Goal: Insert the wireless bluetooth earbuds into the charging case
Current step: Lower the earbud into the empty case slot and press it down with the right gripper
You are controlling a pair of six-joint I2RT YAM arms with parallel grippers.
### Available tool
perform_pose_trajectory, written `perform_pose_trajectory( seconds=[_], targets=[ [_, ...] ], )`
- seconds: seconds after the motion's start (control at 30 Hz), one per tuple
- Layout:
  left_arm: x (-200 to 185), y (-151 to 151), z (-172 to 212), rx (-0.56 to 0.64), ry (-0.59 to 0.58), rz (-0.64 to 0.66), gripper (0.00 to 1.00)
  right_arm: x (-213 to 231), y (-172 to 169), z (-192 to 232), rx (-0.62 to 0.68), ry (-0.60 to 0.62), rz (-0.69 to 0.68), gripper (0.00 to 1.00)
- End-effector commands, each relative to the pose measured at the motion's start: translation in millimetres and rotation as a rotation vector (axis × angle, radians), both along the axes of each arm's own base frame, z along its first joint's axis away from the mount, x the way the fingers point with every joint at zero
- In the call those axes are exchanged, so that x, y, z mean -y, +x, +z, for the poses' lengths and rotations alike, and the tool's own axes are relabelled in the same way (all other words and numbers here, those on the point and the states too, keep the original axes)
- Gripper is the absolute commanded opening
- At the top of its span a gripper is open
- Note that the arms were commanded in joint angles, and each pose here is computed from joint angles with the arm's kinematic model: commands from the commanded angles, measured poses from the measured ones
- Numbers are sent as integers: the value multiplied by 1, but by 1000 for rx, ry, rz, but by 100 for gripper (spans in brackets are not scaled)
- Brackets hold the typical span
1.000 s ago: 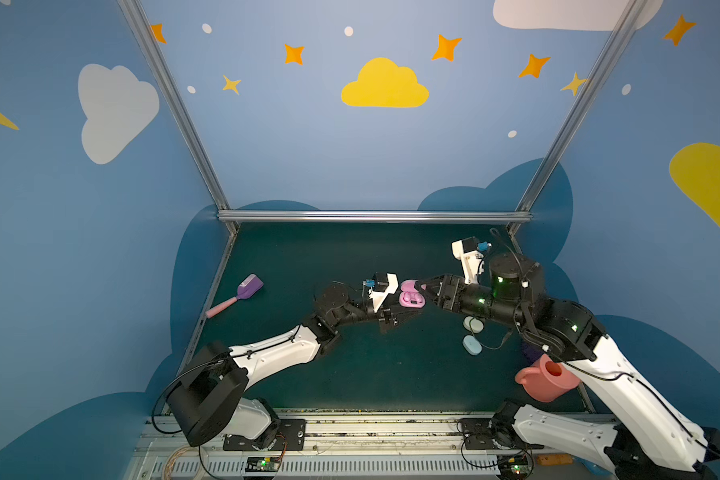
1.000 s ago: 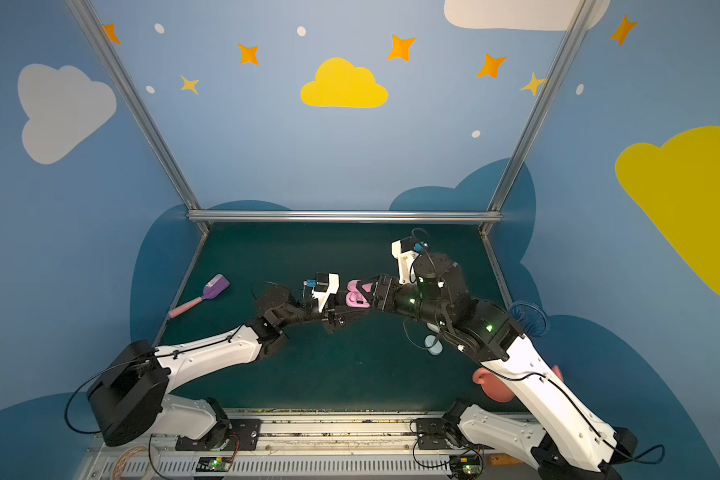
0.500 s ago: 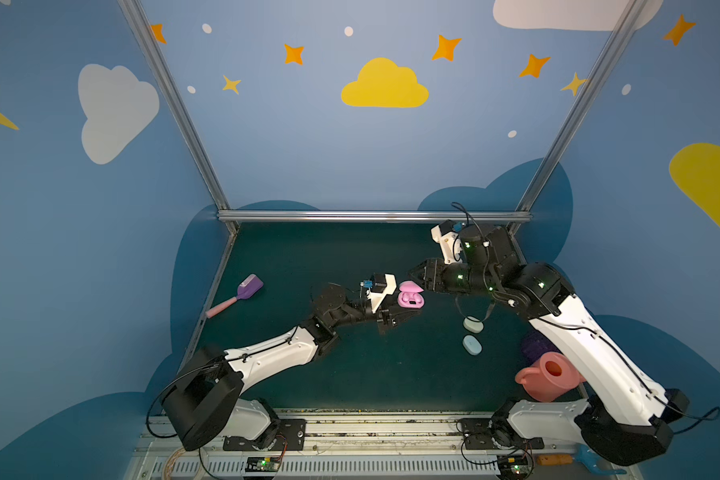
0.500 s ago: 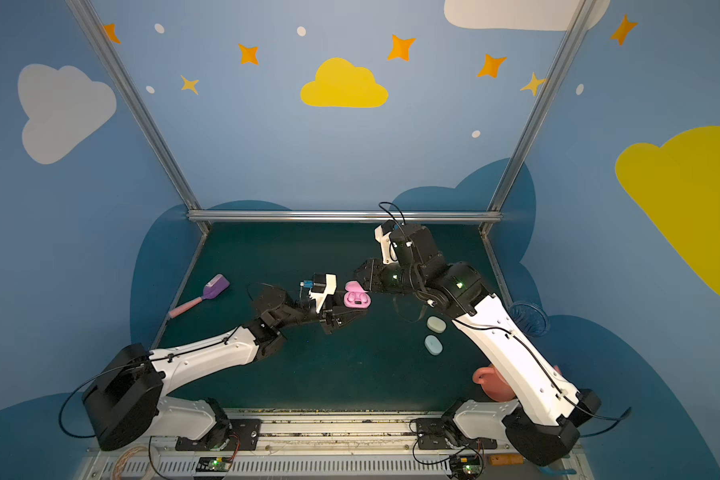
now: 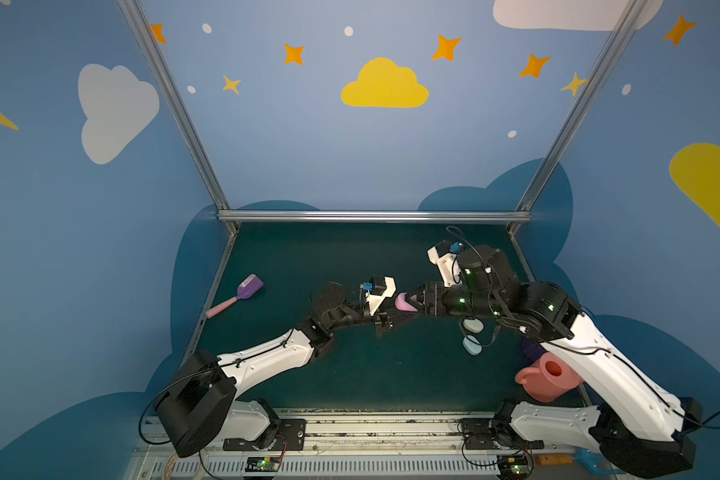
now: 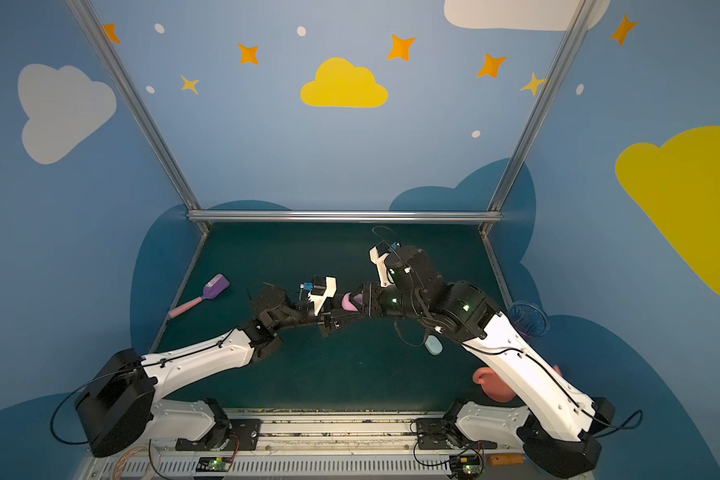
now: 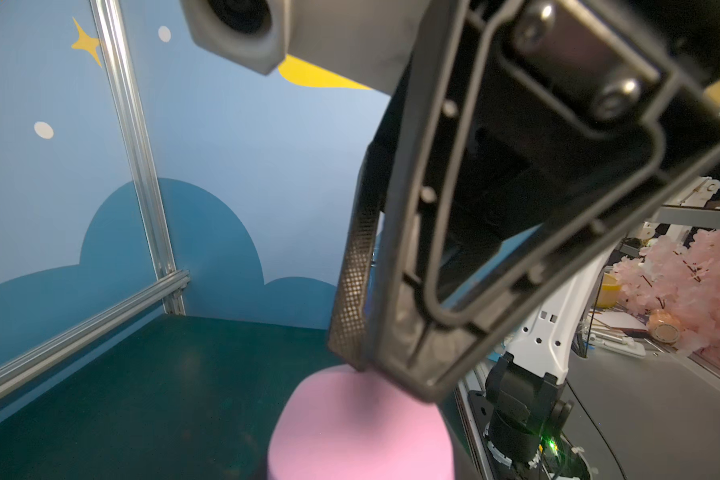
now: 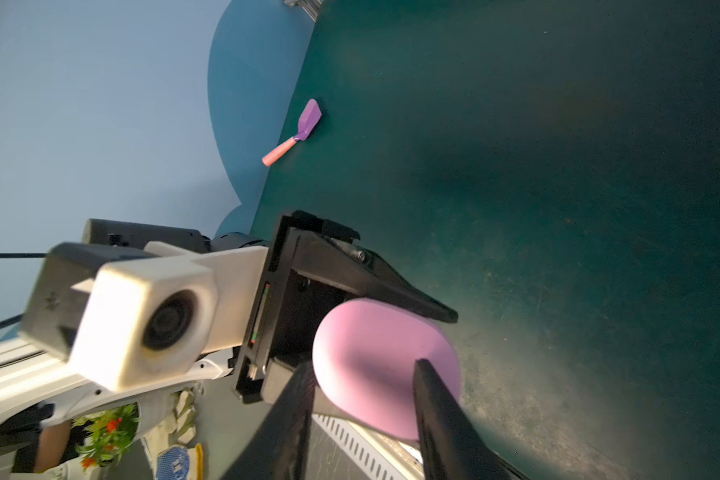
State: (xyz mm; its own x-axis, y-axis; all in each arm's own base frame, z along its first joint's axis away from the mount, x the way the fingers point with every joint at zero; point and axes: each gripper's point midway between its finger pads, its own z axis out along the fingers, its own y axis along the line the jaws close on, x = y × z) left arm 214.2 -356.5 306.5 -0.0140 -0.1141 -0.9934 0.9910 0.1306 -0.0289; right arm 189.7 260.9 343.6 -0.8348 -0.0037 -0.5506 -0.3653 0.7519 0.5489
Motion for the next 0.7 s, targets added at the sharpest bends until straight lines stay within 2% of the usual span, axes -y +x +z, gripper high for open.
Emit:
perform_pose_trajectory(
  seconds=[0.0,0.07,0.2,0.33,0.67],
  targets=[
    [-3,-6,18,68,-23,-2,9,20,2,-2,-12,-70,-84,60],
    [-2,-6,14,67,-5,-8,9,24,3,-2,-40,-71,-107,66],
    [2,-6,5,64,35,-25,9,15,-1,-13,-125,-59,-70,73],
    [4,-6,1,62,45,-29,9,-5,-3,-15,-172,-7,-20,74],
    [1,-7,1,71,50,-21,9,-20,-2,-31,-232,-25,12,72]
  ],
)
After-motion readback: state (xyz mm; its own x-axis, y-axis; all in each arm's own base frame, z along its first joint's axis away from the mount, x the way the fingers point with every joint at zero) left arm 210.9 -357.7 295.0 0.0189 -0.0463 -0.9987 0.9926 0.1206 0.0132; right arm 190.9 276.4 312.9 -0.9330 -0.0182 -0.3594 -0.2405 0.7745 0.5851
